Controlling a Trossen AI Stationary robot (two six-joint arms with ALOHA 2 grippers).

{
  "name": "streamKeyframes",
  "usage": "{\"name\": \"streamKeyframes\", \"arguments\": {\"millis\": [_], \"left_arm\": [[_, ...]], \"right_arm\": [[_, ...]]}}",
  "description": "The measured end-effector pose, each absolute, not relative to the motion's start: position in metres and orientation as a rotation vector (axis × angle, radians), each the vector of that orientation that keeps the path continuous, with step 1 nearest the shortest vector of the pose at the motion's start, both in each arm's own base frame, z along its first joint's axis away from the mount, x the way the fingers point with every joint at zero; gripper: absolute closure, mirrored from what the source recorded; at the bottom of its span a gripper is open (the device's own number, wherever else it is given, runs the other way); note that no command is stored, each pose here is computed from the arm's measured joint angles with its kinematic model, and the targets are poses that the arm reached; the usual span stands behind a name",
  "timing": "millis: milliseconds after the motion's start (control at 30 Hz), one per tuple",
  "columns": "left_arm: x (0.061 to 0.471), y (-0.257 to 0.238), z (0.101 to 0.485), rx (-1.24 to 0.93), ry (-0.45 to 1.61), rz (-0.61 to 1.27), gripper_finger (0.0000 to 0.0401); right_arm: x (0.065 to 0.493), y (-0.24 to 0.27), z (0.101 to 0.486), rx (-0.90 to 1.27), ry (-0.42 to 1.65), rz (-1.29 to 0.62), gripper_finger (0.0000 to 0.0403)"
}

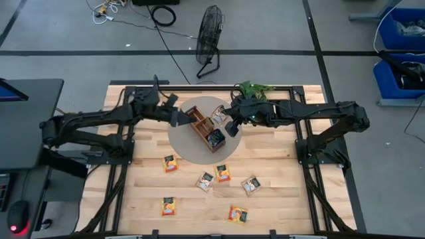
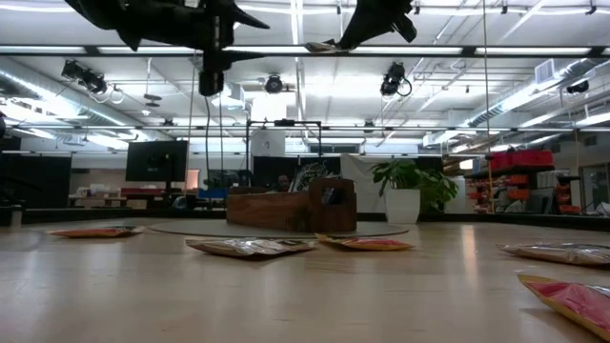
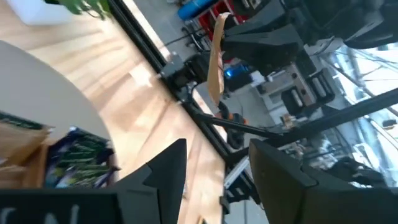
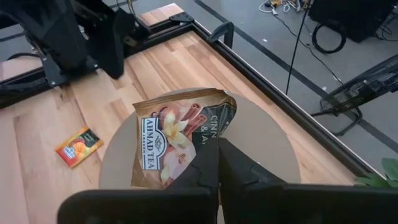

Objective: Pick & Place Tea
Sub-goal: Put the brown tea bag into the middle section of the wooden organizer

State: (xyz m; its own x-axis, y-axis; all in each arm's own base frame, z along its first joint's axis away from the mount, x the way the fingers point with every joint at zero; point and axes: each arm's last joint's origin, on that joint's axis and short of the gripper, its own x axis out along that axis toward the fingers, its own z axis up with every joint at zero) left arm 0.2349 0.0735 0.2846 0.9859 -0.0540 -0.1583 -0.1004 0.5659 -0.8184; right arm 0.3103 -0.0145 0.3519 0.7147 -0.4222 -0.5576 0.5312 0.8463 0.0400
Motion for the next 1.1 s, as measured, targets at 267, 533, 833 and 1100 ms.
{"name": "streamKeyframes", "arguments": {"millis": [267, 533, 833, 1100], "left_arm": [[0.263, 0.083, 0.281, -0.954, 0.221, 0.020, 0.0218], [0.287, 0.091, 0.298, -0.912, 0.204, -0.025, 0.0218], [0.302, 0.095, 0.297, -0.901, 0.259, -0.060, 0.0223], [0.303, 0.095, 0.288, -0.890, 0.320, -0.043, 0.0259]], "right_arm": [[0.311, -0.014, 0.353, 0.229, 0.546, -0.535, 0.0403], [0.312, -0.014, 0.353, 0.231, 0.541, -0.533, 0.0403], [0.312, -0.014, 0.353, 0.245, 0.534, -0.536, 0.0403], [0.312, -0.014, 0.353, 0.247, 0.541, -0.513, 0.0403]]}}
